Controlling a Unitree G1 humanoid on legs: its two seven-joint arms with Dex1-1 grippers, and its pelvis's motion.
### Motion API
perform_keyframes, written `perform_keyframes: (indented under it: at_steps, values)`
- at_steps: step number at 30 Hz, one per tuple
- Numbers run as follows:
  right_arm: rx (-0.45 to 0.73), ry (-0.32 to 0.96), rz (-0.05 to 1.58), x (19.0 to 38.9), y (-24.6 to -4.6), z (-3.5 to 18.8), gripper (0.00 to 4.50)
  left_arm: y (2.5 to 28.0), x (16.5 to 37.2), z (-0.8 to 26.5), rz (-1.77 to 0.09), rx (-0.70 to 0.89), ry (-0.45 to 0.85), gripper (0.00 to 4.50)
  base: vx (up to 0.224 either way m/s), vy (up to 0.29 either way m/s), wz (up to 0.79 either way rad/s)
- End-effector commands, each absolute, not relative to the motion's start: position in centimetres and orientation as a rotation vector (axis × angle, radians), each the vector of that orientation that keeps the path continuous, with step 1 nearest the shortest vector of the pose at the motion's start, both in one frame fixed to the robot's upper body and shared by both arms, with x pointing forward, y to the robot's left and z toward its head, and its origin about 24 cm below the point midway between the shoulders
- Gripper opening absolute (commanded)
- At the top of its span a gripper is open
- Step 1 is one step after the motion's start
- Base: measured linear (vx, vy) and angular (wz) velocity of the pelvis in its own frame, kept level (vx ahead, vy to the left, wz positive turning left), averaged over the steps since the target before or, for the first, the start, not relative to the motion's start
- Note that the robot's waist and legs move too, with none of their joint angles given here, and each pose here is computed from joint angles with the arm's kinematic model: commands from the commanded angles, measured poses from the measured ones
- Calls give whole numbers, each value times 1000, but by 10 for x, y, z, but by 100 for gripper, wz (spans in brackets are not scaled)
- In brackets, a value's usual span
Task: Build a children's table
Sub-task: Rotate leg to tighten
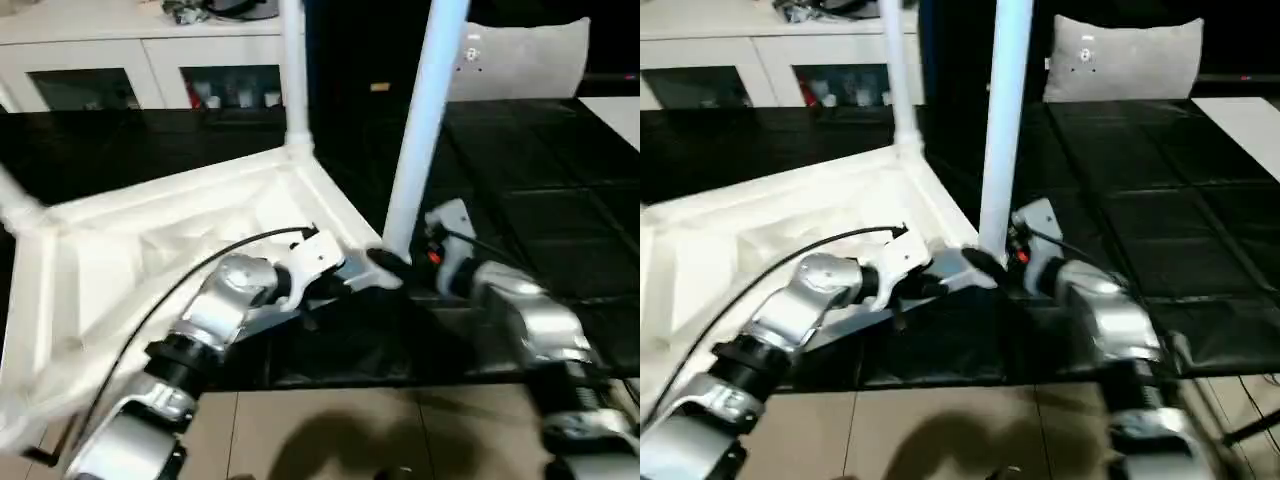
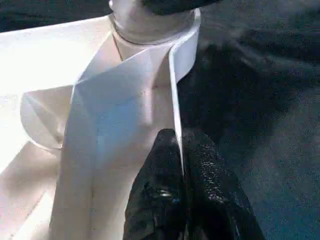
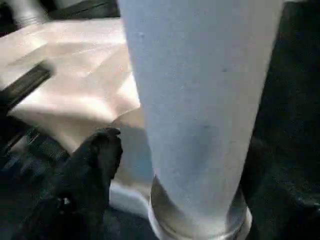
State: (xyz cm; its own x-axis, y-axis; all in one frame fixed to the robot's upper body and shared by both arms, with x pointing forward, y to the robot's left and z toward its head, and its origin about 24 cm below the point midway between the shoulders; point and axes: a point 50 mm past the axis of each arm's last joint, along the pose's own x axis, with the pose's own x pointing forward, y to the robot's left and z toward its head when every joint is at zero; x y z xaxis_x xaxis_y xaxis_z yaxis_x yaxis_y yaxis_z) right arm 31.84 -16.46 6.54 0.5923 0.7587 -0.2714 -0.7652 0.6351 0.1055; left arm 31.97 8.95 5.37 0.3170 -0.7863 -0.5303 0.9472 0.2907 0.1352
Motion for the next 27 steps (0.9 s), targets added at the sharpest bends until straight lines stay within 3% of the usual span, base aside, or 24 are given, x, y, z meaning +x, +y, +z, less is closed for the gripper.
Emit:
perform_keyframes:
  at_steps: [1, 4, 7, 12, 27]
  values:
    - [-47, 281, 983, 314, -164, 73, 412, 90, 316, 55, -1290, 515, 383, 0, 0, 0, 0]
    - [-75, 297, 1029, 312, -171, 75, 441, 95, 314, 55, -1332, 539, 392, 0, 0, 0, 0]
    - [-146, 334, 1102, 307, -182, 78, 441, 104, 308, 56, -1437, 579, 391, 0, 0, 0, 0]
    - [-195, 361, 1249, 298, -182, 82, 441, 117, 304, 57, -1540, 639, 406, 0, 0, 0, 0]
    - [-141, 404, 1455, 286, -167, 77, 317, 116, 297, 57, -1683, 670, 395, 0, 0, 0, 0]
